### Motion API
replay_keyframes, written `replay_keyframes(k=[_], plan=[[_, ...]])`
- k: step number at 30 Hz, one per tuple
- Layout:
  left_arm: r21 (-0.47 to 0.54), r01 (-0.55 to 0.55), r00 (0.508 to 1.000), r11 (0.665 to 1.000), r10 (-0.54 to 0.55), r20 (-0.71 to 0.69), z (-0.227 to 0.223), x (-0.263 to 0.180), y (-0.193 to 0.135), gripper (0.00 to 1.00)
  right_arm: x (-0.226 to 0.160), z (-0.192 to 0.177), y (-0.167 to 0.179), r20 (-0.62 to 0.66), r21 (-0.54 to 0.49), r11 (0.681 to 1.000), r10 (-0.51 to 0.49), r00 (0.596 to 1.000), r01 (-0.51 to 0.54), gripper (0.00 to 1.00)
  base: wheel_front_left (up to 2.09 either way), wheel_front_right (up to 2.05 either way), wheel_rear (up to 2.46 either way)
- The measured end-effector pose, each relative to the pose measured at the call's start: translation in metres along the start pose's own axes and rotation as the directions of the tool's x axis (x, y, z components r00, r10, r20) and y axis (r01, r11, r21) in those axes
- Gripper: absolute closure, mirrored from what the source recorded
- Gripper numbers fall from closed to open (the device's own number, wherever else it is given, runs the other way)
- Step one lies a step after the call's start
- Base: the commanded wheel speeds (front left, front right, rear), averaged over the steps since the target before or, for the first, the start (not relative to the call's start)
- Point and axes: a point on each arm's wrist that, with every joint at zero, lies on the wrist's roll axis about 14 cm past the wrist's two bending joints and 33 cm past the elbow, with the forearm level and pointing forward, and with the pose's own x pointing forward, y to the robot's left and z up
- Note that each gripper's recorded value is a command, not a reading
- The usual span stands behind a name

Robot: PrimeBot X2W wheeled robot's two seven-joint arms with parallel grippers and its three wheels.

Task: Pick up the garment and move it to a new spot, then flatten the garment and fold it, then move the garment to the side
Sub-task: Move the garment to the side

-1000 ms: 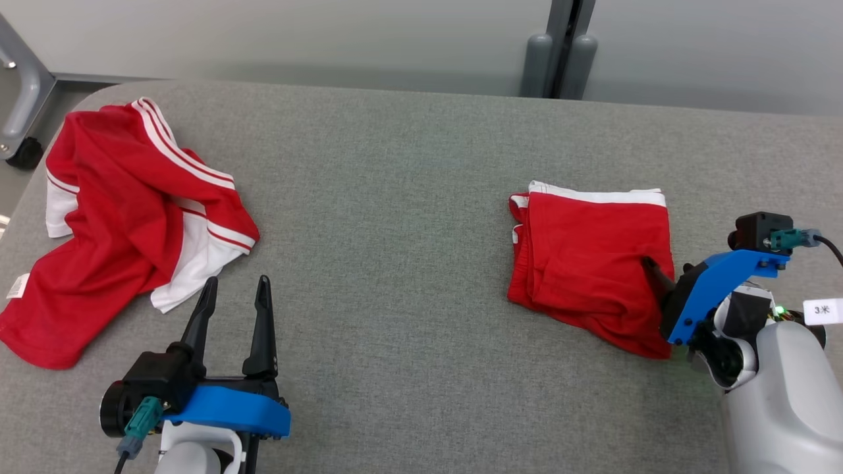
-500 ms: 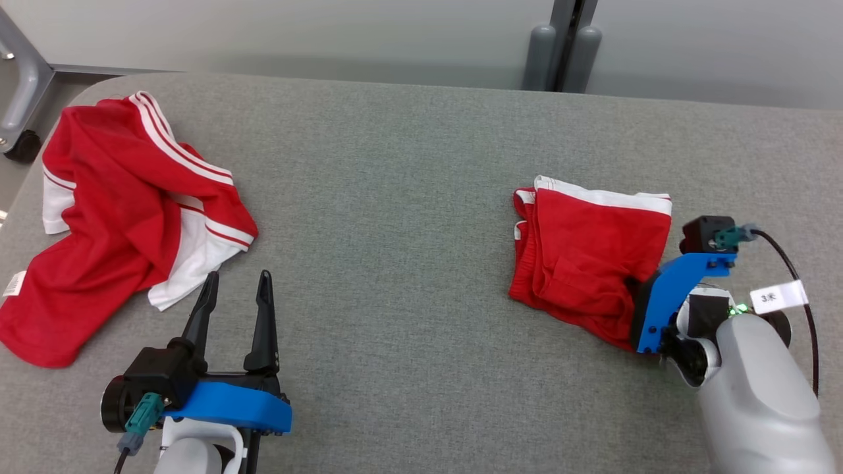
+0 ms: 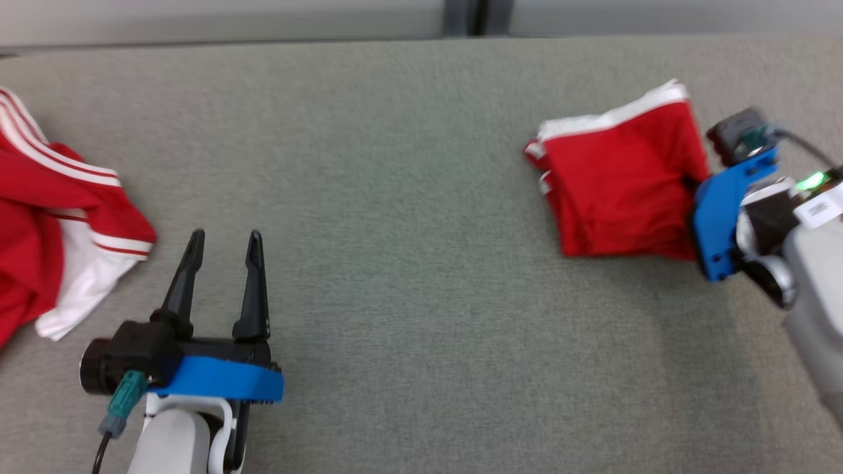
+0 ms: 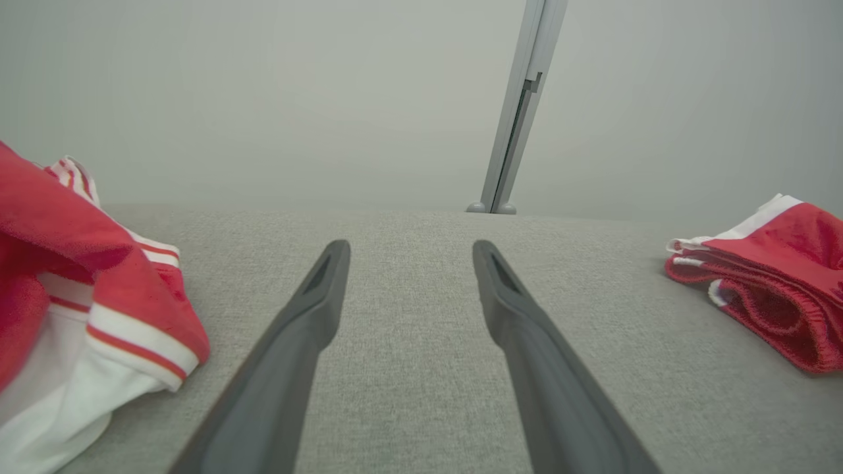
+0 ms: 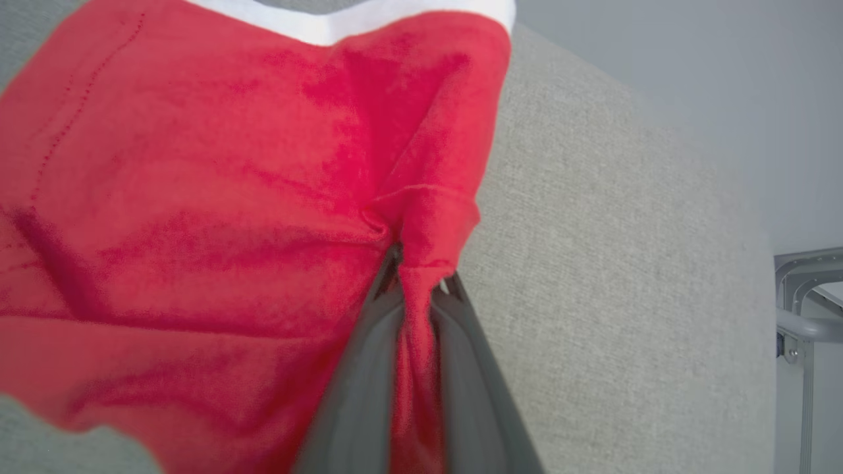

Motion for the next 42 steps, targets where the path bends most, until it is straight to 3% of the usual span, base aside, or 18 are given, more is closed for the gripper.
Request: replay_keyframes(k=[1, 8, 13, 21, 34, 35, 36, 37, 38, 39, 40, 41, 42], plan=[[-0.001, 0.031, 1.0, 1.0, -0.031, 0.004, -0.002, 0.014, -0.008, 0.0, -0.001, -0.006, -0.025, -0.014, -0.026, 0.999, -0.038, 0.999, 0.038, 1.0, 0.0, 0.0, 0.0], [-0.005, 0.137, 0.991, 0.991, -0.137, -0.007, -0.019, 0.052, -0.037, 0.0, -0.015, -0.046, -0.118, -0.104, -0.141, 0.97, -0.213, 0.972, 0.197, 1.0, 0.0, 0.0, 0.0], [0.011, 0.185, 0.983, 0.983, -0.185, -0.014, -0.033, 0.074, -0.045, 0.0, -0.021, -0.06, -0.161, -0.115, -0.23, 0.936, -0.299, 0.947, 0.267, 1.0, 0.0, 0.0, 0.0], [0.025, 0.227, 0.974, 0.973, -0.227, -0.014, -0.046, 0.095, -0.05, 0.0, -0.021, -0.058, -0.204, -0.058, -0.328, 0.878, -0.387, 0.92, 0.349, 1.0, 0.0, 0.0, 0.0], [0.047, 0.238, 0.971, 0.97, -0.238, -0.013, -0.045, 0.098, -0.047, 0.0, -0.025, -0.058, -0.222, -0.021, -0.286, 0.853, -0.46, 0.888, 0.435, 1.0, 0.0, 0.0, 0.0], [0.049, 0.236, 0.972, 0.971, -0.236, -0.009, -0.043, 0.097, -0.047, 0.0, -0.027, -0.059, -0.225, -0.026, -0.28, 0.85, -0.472, 0.881, 0.446, 0.88, 0.0, 0.0, 0.0], [0.052, 0.232, 0.973, 0.971, -0.232, -0.005, -0.04, 0.097, -0.046, 0.0, -0.029, -0.06, -0.226, -0.03, -0.282, 0.845, -0.481, 0.876, 0.454, 0.85, 0.0, 0.0, 0.0], [0.054, 0.228, 0.974, 0.972, -0.229, -0.001, -0.038, 0.096, -0.045, 0.0, -0.031, -0.061, -0.227, -0.031, -0.283, 0.842, -0.487, 0.873, 0.459, 0.97, 0.0, 0.0, 0.0], [0.055, 0.227, 0.974, 0.972, -0.227, 0.003, -0.036, 0.095, -0.045, 0.0, -0.032, -0.06, -0.226, -0.024, -0.278, 0.841, -0.488, 0.872, 0.463, 0.97, 0.0, 0.0, 0.0], [0.055, 0.224, 0.974, 0.973, -0.225, 0.004, -0.034, 0.094, -0.044, 0.0, -0.033, -0.058, -0.224, -0.014, -0.268, 0.844, -0.485, 0.874, 0.464, 0.92, 0.0, 0.0, 0.0], [0.055, 0.223, 0.975, 0.973, -0.223, 0.005, -0.033, 0.093, -0.044, 0.0, -0.033, -0.057, -0.221, -0.002, -0.258, 0.847, -0.481, 0.877, 0.464, 0.78, 0.0, 0.0, 0.0], [0.056, 0.221, 0.975, 0.974, -0.221, 0.006, -0.031, 0.092, -0.043, 0.0, -0.033, -0.056, -0.219, 0.007, -0.254, 0.849, -0.477, 0.879, 0.463, 0.56, 0.0, 0.0, 0.0], [0.057, 0.219, 0.976, 0.974, -0.22, 0.005, -0.03, 0.09, -0.043, 0.0, -0.034, -0.055, -0.217, 0.01, -0.258, 0.848, -0.478, 0.879, 0.464, 0.0, 0.0, 0.0, 0.0]])
